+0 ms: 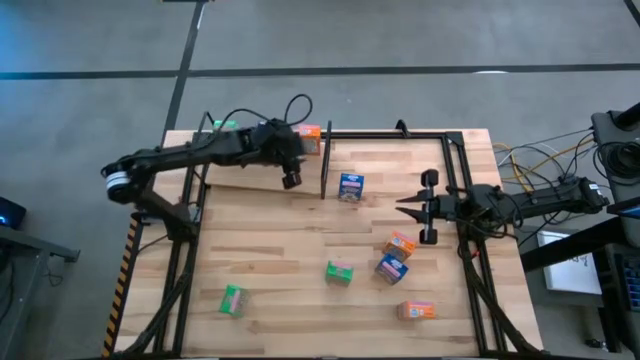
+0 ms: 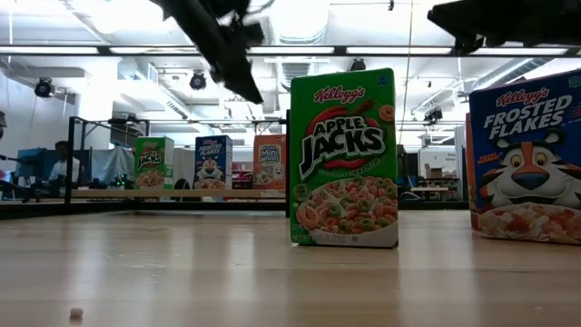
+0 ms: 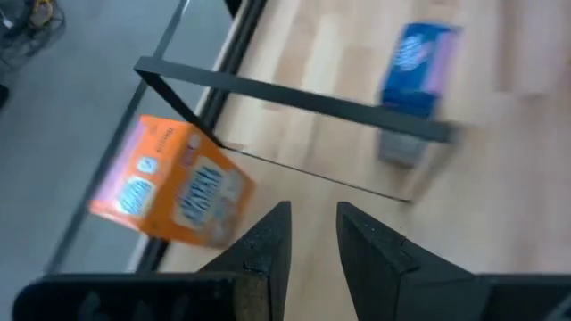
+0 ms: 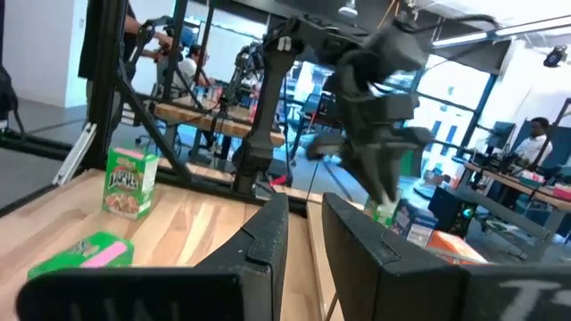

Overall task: Stack cereal on shelf
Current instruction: Put the left green cereal box on the shelf aligned with the green cereal box

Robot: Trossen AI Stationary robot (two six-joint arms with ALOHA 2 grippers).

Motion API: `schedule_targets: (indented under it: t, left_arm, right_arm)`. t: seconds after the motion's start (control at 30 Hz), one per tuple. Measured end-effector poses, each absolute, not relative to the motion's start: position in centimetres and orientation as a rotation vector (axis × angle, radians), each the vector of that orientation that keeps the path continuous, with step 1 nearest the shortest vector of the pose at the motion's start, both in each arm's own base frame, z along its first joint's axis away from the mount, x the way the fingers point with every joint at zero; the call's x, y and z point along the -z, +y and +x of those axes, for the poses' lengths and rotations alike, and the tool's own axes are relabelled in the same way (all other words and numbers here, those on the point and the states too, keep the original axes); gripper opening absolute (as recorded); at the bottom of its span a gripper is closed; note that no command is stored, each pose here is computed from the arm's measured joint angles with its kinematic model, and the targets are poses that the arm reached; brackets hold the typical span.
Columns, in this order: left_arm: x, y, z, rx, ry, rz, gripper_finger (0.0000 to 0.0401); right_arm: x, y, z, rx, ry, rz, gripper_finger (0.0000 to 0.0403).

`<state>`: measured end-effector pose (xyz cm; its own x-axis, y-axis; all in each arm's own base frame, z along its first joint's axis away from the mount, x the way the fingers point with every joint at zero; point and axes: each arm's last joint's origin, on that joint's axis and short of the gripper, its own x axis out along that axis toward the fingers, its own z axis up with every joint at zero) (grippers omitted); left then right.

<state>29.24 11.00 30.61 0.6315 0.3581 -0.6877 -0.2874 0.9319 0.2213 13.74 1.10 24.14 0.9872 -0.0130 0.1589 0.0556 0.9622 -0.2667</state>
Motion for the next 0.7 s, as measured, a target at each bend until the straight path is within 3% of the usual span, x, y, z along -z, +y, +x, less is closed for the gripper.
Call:
schedule_targets:
  t: [0.37,0.7]
  left_arm:
    - [-32.9,3.3,25.7,-0.335,0.86,-0.245,0.0075]
    - [-32.5,-3.7,25.4,-0.33,0.893,-0.606,0.0075]
  right_arm:
    - [-25.6,1.2,14.9,0.031,-0.133,-0.268,0.0063]
    - [-27.2,1.3,15.2,0.037,-0.155,-0.297,0.0063]
